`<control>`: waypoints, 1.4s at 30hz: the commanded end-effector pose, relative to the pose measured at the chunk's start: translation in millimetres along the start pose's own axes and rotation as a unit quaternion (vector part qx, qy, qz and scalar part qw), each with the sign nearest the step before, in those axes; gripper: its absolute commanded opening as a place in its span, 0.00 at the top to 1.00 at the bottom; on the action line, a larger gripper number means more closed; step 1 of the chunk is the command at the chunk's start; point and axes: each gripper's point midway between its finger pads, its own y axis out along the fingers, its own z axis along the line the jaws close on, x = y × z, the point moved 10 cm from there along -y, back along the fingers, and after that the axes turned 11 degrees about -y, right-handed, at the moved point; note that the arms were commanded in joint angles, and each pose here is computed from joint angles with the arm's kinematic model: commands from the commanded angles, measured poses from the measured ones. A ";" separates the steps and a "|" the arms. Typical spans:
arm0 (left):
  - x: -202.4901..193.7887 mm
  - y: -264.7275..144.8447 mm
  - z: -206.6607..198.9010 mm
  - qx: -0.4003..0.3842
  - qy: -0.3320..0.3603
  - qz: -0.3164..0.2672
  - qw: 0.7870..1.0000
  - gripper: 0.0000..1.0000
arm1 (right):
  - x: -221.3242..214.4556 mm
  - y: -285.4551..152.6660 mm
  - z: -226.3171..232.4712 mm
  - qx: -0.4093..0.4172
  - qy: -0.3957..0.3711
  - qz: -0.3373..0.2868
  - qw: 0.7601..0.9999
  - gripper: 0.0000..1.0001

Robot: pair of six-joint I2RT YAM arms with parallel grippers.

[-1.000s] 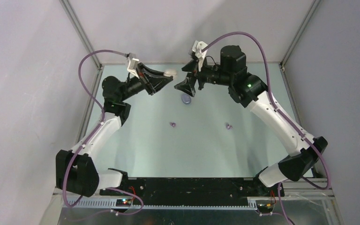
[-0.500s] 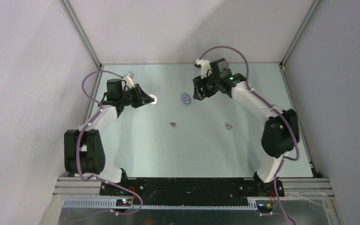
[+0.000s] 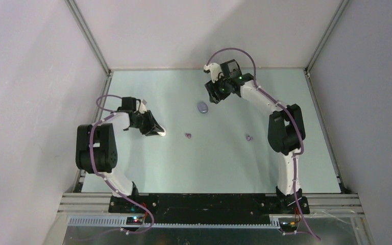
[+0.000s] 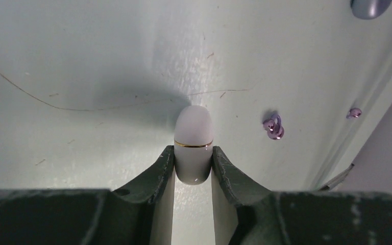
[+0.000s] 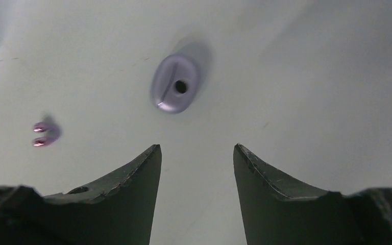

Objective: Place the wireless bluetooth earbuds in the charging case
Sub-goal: Place the charging case with the earbuds at the center of the board, then move the charging case to the center of the board.

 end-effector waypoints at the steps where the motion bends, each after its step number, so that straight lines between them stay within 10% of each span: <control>1: -5.5 2.0 15.4 0.049 -0.024 0.008 0.998 0.82 | -2.1 21.6 -45.6 -0.027 -0.130 -0.010 0.991 0.41; 12: -6.4 -32.0 22.0 0.116 -0.009 -0.039 0.992 0.17 | -17.1 72.8 -42.5 0.012 -0.263 0.018 0.965 0.39; 29: 7.0 -70.3 5.6 0.063 -0.010 -0.115 0.991 0.17 | 11.2 115.9 16.1 0.043 -0.302 -0.026 0.952 0.39; 42: 0.0 -84.6 -23.5 -0.106 0.091 -0.065 0.988 0.16 | 27.8 85.1 -1.7 0.142 -0.326 -0.082 0.931 0.23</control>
